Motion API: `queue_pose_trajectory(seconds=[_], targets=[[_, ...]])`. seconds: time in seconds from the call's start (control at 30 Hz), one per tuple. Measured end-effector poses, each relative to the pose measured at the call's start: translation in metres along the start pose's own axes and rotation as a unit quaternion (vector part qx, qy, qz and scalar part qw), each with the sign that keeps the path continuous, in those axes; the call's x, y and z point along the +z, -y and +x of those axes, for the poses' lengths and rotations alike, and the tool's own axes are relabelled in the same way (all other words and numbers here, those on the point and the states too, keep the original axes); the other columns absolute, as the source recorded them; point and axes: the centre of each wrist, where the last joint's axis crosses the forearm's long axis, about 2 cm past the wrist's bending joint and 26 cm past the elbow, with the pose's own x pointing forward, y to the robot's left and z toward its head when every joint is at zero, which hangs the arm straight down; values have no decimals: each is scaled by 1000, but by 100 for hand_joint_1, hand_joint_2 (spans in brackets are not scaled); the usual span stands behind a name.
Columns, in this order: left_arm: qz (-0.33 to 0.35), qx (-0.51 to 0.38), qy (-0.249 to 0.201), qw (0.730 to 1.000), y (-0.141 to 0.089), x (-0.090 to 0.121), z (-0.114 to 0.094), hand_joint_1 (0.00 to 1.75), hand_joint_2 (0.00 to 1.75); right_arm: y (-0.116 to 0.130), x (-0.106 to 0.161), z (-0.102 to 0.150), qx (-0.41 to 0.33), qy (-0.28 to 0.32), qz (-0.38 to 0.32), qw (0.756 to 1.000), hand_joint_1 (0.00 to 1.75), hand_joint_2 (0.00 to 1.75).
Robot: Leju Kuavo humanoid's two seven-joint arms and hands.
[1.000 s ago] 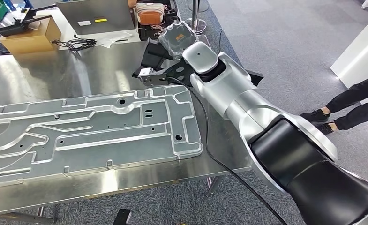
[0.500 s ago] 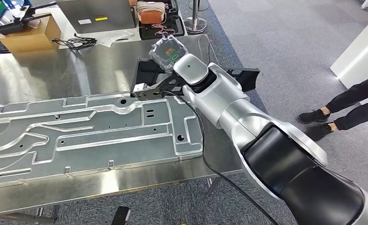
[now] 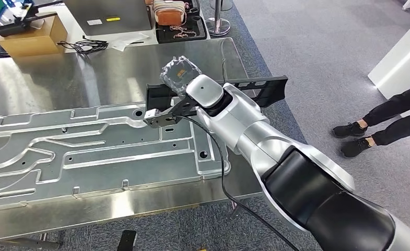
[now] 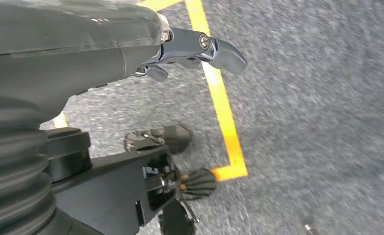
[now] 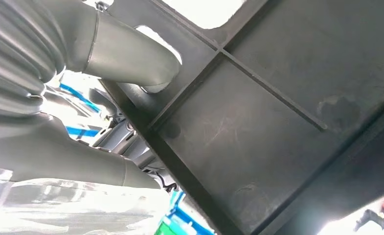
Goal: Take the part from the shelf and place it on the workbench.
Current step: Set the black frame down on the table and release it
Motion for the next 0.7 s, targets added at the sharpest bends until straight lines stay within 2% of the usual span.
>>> queue_pose_trajectory(seconds=[0.1,0.23,0.37,0.57,0.7], targets=[[7,-11,14,1000,-14,-2,-5,0,175,-9,3,-3,-2,-3,10,1000,175,175],[19,-24,9,999,-37,-3,-15,0,175,-15,6,-7,-2,-4,17,1000,175,175],[33,-32,2,999,-47,-3,-19,0,175,-18,7,-8,-3,-2,20,1000,0,0],[48,-44,-15,998,-51,0,-26,0,175,-18,8,-8,-3,4,21,1000,0,0],[51,-47,-22,997,-54,1,-29,0,0,-18,7,-9,-3,8,21,1000,0,0]])
